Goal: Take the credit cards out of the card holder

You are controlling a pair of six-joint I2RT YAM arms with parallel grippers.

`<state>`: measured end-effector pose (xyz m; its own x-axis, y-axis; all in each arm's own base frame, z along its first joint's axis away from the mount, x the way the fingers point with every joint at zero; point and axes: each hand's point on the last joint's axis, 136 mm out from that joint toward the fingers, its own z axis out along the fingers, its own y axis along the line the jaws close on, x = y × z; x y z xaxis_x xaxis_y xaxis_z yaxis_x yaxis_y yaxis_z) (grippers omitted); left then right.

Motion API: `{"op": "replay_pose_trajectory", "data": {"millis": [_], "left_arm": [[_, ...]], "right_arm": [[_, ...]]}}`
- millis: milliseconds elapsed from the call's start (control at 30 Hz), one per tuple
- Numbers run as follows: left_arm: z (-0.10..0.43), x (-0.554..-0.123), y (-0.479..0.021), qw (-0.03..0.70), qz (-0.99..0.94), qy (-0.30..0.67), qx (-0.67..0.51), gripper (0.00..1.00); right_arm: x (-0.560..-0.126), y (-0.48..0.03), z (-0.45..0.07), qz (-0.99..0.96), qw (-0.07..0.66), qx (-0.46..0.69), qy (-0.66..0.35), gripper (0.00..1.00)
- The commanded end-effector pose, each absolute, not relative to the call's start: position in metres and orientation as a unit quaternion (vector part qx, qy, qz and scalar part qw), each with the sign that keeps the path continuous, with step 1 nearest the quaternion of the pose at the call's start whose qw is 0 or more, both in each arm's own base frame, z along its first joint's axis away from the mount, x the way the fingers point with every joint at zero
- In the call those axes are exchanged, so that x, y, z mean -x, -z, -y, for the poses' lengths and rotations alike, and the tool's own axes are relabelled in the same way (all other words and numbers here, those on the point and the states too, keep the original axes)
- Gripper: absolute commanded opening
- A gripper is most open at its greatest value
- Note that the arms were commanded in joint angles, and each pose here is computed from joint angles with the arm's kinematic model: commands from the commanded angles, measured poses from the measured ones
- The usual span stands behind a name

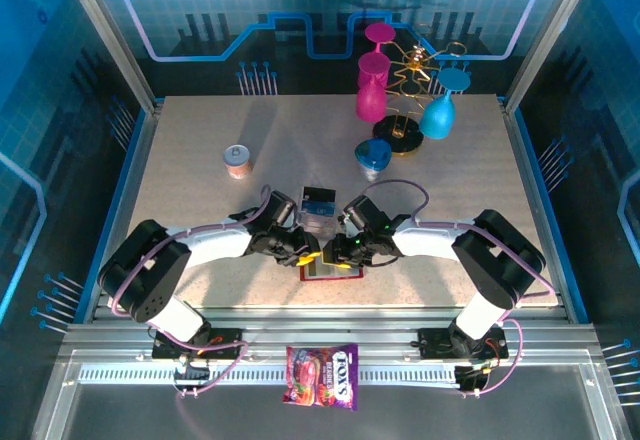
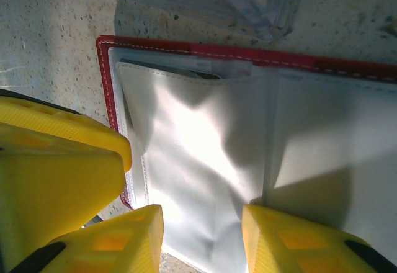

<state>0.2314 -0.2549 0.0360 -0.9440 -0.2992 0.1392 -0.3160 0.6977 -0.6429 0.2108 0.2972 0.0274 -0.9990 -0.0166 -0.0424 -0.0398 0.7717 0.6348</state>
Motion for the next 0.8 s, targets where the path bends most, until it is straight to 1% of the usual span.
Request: {"op": "replay_pose_trajectory", "data": {"millis": [0, 167, 500, 767], "left_arm": [[0.264, -0.231, -0.040, 0.022, 0.918, -0.363, -0.161, 0.29], [0.265, -0.231, -0.038, 0.026, 0.917, -0.364, -0.160, 0.29], [0.268, -0.230, -0.036, 0.030, 0.913, -0.372, -0.163, 0.26], [0.270, -0.232, -0.041, 0.028, 0.912, -0.377, -0.161, 0.25]], "right_arm": [[-0.206, -0.025, -0.291, -0.941, 0.006, 0.001, -0.338, 0.40], [-0.207, -0.025, -0.292, -0.939, 0.006, -0.002, -0.345, 0.40], [-0.207, -0.027, -0.290, -0.936, 0.009, -0.006, -0.351, 0.40], [-0.209, -0.037, -0.290, -0.931, 0.025, -0.006, -0.364, 0.40]]}}
